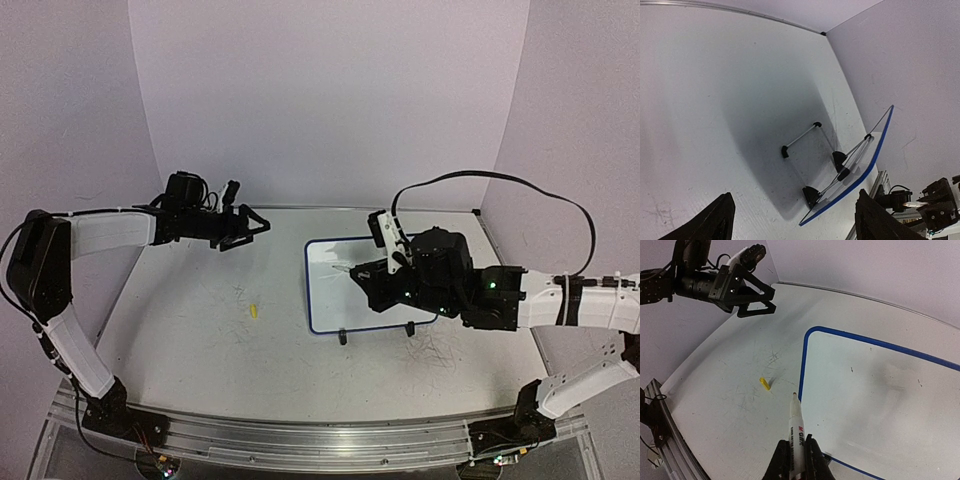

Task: Write a sentence on the whiteboard
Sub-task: Hold the whiteboard at the center of the board.

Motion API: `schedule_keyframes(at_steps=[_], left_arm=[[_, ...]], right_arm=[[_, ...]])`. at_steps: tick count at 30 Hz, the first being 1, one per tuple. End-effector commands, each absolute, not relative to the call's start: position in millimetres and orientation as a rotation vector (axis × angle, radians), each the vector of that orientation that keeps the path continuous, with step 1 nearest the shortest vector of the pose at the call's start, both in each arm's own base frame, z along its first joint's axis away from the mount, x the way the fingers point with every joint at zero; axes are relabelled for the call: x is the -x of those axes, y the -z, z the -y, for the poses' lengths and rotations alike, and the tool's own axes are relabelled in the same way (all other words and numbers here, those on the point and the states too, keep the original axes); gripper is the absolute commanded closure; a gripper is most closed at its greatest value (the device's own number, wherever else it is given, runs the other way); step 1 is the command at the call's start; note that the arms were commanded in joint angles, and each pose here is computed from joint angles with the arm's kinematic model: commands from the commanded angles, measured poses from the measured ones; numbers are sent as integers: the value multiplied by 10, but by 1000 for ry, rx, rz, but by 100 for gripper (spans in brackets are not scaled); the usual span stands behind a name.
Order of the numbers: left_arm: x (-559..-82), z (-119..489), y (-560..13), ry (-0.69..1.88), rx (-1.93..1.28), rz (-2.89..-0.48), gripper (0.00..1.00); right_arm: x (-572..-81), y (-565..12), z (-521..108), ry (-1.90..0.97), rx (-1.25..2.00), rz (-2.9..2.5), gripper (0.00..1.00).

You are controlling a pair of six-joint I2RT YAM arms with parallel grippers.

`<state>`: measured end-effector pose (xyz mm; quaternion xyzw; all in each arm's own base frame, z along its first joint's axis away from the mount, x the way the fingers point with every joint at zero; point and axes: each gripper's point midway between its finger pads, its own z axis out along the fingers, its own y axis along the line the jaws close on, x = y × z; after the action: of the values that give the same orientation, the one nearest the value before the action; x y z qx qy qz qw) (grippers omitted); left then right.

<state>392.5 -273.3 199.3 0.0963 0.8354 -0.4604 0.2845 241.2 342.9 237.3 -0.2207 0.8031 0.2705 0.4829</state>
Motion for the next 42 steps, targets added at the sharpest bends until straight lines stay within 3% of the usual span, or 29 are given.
schedule_keyframes(at_steps=[1, 15, 23, 42], left_arm=[[-3712, 2962, -2375, 1408, -471, -2003, 16], [-3361, 3664, -2280, 1535, -704, -1956, 33], [-3413, 3782, -2125, 1572, -752, -1968, 48], [-3331, 3897, -1913, 1594, -778, -1986, 70]], right_arm=[[-2478, -2600, -3498, -594, 546, -1885, 100], [-2718, -2547, -3584, -461, 493, -1872, 100], [-2790, -2488, -3674, -436, 498, -1879, 100], [-2897, -2319, -3884, -433, 503, -1911, 100]])
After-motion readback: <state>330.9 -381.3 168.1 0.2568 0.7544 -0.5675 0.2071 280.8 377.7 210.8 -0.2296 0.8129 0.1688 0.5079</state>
